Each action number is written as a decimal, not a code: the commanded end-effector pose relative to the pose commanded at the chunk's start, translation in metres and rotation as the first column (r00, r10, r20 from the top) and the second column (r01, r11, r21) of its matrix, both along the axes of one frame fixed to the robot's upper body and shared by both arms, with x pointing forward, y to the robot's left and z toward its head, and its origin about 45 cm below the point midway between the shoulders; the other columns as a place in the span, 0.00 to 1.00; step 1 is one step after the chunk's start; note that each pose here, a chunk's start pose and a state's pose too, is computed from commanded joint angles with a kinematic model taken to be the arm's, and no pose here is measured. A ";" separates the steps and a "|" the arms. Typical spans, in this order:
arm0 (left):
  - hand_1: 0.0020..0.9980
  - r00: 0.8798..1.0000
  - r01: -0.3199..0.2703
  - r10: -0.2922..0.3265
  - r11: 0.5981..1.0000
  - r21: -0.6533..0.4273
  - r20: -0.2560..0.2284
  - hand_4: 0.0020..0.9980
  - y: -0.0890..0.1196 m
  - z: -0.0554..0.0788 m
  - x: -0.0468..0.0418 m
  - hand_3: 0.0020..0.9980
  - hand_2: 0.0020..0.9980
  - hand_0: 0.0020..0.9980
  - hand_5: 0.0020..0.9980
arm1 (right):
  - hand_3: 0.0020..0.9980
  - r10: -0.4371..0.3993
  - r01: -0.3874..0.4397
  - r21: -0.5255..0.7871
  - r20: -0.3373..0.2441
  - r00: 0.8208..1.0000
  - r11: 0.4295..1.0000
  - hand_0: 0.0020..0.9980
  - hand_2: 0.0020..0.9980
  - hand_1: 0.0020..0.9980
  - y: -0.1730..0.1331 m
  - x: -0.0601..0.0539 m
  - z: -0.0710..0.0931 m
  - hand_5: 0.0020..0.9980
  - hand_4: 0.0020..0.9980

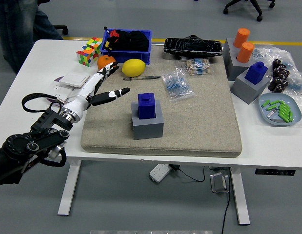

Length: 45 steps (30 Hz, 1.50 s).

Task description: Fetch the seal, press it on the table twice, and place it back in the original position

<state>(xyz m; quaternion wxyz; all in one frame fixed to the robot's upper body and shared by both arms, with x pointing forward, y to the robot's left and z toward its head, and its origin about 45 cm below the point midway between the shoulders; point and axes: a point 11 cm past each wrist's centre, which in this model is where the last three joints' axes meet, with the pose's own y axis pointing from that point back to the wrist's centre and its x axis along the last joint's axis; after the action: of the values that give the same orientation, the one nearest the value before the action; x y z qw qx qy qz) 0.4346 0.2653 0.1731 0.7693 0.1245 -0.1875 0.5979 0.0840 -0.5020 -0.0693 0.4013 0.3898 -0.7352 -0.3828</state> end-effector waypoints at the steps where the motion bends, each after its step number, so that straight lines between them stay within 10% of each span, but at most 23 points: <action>1: 1.00 0.999 -0.031 0.031 1.000 -0.006 0.008 1.00 0.010 0.002 0.0019 1.00 1.00 0.98 0.70 | 0.60 0.000 0.000 0.000 -0.001 1.000 1.000 0.72 0.63 0.63 0.000 -0.001 0.000 0.49 0.71; 8: 1.00 0.971 -0.237 0.237 0.969 0.074 0.001 0.96 0.085 0.001 0.0106 0.98 1.00 0.96 0.61 | 0.60 -0.003 0.003 0.000 0.007 1.000 1.000 0.72 0.63 0.63 0.001 0.002 0.000 0.49 0.71; 18: 0.99 0.917 -0.373 0.394 0.905 0.207 -0.068 0.93 0.148 -0.013 0.0020 0.96 0.98 0.95 0.55 | 0.60 -0.007 0.007 -0.001 0.002 1.000 1.000 0.72 0.63 0.63 0.000 0.000 0.000 0.48 0.71; 45: 0.99 0.891 -0.400 0.441 0.876 0.270 -0.111 0.91 0.169 -0.021 -0.0060 0.94 0.97 0.94 0.52 | 0.60 -0.007 0.007 -0.002 0.000 1.000 1.000 0.72 0.63 0.63 0.001 0.000 0.000 0.48 0.71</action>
<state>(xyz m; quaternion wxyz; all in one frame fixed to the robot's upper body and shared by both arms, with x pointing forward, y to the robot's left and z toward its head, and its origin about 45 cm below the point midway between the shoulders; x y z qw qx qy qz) 0.4287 0.4339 0.1520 0.6130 0.3045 -0.1607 0.7111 0.0838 -0.5014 -0.0698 0.4004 0.3869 -0.7370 -0.3832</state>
